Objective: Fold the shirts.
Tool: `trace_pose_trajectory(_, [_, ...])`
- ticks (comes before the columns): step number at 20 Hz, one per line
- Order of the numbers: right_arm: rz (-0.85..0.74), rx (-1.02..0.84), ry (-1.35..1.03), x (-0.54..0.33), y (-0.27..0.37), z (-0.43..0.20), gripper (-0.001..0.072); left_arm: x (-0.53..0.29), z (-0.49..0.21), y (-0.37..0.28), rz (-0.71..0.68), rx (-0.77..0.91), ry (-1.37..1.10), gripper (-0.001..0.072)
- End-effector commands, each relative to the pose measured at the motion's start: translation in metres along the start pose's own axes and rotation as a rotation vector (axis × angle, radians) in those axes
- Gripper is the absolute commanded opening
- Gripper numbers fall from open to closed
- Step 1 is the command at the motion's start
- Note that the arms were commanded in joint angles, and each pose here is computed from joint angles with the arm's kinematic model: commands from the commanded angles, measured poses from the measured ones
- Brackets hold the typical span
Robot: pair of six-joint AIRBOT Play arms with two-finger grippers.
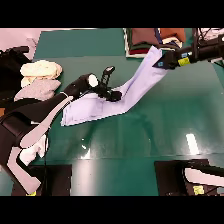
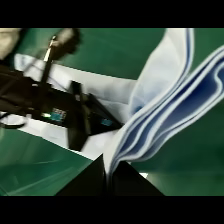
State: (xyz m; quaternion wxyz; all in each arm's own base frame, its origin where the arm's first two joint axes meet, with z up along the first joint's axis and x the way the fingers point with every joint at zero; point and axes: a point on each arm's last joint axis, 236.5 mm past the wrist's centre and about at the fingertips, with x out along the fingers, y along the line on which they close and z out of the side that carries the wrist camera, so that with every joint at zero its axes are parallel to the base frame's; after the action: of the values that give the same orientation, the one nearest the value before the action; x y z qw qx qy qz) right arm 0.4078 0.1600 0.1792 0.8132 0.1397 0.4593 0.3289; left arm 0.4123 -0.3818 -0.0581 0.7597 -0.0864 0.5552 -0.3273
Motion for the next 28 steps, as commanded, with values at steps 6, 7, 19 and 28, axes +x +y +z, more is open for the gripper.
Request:
trace_pose_trajectory(6, [0.110, -0.134, -0.035, 0.015, 0.099, 0.019, 0.0017, -0.043, 0.022, 0.023, 0.038, -0.011, -0.039, 0.0023])
trace_pose_trajectory(7, [0.132, -0.154, -0.022, 0.023, 0.112, 0.017, 0.0017, -0.069, 0.034, 0.036, 0.072, -0.001, -0.074, 0.0023])
trace_pose_trajectory(19, [0.432, -0.309, 0.096, 0.218, 0.287, -0.042, 0.0368, -0.418, 0.054, 0.160, 0.564, -0.057, -0.512, 0.0024])
trace_pose_trajectory(28, [-0.006, 0.081, 0.311, 0.176, 0.014, -0.104, 0.0581, -0.390, 0.066, 0.112, 0.498, 0.055, -0.501, 0.0024])
